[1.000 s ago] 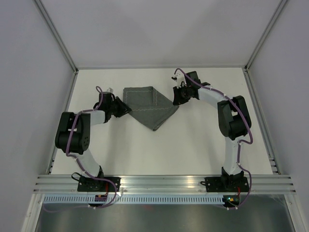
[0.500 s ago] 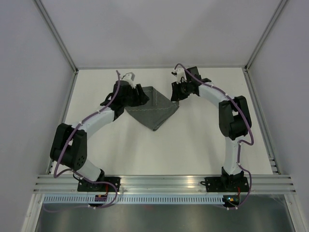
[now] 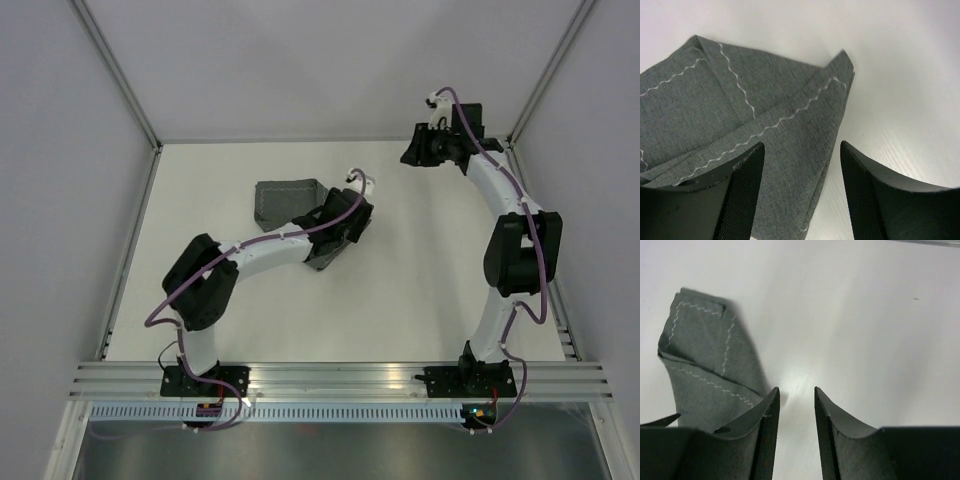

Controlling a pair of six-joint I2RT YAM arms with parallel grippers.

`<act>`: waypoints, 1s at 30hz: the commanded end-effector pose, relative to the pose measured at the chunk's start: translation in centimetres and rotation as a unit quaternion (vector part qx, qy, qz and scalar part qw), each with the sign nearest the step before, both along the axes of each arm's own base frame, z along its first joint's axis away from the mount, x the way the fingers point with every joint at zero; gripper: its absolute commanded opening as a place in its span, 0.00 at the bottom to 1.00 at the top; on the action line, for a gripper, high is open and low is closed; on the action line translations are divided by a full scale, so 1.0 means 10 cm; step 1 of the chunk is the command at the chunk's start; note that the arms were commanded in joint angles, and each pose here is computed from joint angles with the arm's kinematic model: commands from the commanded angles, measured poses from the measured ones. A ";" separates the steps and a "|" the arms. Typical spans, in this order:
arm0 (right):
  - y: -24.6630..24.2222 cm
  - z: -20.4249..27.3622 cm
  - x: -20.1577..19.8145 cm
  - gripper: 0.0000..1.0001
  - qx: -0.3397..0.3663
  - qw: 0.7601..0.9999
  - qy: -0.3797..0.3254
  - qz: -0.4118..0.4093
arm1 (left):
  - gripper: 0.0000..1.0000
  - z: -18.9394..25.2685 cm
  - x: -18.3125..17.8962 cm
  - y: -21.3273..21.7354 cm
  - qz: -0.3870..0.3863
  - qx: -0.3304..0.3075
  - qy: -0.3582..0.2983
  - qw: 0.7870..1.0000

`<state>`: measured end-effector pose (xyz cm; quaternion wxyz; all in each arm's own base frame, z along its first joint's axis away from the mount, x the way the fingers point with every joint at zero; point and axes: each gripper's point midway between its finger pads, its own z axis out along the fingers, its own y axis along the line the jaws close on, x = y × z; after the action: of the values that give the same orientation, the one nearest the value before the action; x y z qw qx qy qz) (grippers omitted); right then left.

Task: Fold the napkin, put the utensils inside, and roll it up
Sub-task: Roll the napkin with the utensil

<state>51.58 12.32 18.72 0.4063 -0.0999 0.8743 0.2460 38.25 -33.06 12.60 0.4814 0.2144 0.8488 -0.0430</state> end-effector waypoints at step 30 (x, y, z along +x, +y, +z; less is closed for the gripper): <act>-1.34 -0.31 -0.40 0.33 0.047 0.993 0.062 -0.091 | 0.59 -0.90 -0.20 -0.20 -0.024 0.259 0.007 0.966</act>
<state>47.71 -1.44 13.62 0.3553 0.0285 0.9005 0.2489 35.88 -34.38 3.27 0.4004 0.3424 0.8346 0.1610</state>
